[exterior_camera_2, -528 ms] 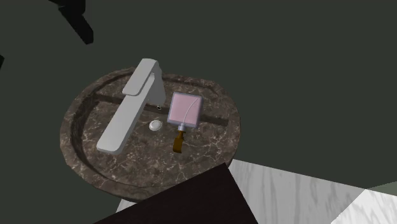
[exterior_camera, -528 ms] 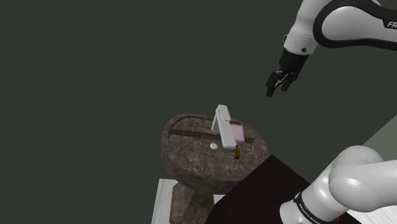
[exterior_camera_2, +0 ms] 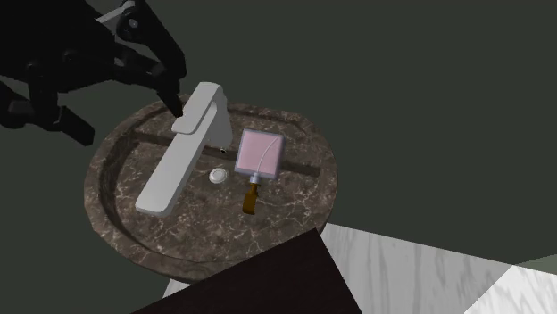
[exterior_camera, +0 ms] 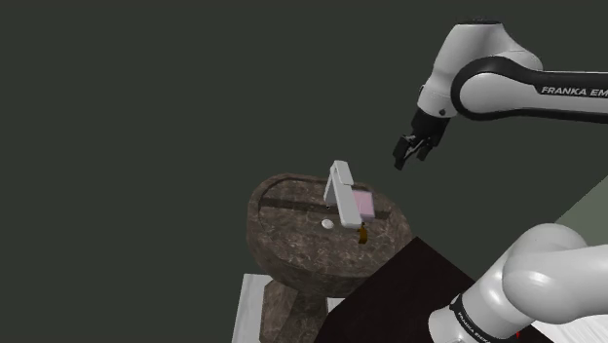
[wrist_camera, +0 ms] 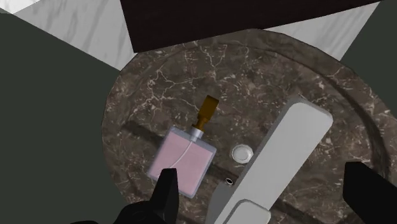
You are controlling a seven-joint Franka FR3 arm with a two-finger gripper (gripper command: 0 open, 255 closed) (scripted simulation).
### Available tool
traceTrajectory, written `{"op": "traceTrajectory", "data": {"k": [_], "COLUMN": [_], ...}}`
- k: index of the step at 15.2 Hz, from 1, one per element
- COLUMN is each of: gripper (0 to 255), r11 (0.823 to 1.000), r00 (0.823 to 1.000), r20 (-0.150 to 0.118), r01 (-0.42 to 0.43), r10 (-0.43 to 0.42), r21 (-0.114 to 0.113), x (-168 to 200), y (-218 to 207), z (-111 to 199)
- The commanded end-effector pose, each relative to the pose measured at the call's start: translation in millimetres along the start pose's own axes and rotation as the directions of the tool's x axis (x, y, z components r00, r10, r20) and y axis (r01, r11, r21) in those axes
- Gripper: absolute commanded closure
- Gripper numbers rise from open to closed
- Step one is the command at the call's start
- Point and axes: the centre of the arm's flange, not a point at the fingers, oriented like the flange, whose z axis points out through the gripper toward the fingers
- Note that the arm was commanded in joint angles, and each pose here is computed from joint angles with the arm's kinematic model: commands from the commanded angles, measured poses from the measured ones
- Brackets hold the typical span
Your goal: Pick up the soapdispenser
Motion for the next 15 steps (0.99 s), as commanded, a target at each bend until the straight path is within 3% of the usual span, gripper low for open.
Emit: {"op": "traceTrajectory", "data": {"k": [1,15], "gripper": [0,0], "r11": [1.0,0.995], "r00": [1.0,0.994], "r20": [-0.01,-0.065], "r01": [-0.011,-0.091], "r10": [0.011,0.087], "r21": [-0.006,-0.052], "x": [3,27], "y": [-1,6], "z": [26,208]}}
